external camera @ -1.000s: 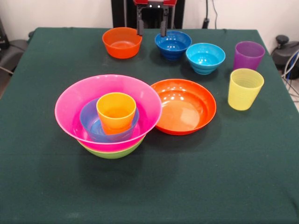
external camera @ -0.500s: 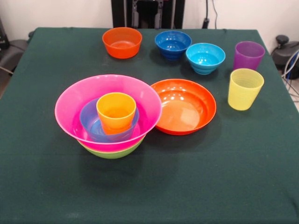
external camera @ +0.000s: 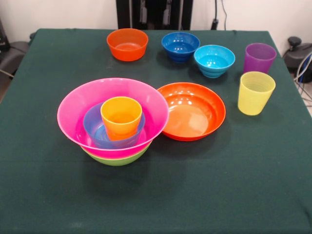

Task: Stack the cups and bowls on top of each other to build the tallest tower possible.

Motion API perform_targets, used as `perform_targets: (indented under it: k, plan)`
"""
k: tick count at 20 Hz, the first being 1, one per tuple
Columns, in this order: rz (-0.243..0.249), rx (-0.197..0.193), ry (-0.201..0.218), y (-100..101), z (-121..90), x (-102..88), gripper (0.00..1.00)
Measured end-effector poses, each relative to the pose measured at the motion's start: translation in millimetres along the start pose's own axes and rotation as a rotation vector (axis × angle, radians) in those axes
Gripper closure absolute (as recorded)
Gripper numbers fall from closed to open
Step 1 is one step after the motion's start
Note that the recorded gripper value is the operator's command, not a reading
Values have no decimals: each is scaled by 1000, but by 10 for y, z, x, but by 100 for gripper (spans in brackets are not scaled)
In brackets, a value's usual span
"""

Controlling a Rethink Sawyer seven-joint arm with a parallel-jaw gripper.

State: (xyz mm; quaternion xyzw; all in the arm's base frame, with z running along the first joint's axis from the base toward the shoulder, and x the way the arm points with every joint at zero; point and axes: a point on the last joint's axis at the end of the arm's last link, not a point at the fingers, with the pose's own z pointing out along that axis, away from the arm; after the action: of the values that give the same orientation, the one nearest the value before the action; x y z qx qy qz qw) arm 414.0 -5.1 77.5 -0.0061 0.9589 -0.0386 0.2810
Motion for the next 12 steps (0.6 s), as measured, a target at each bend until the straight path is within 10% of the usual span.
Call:
perform_targets:
  k: [12]
  plan:
    - [10, -33, 102, 181, -167, 294, 0]
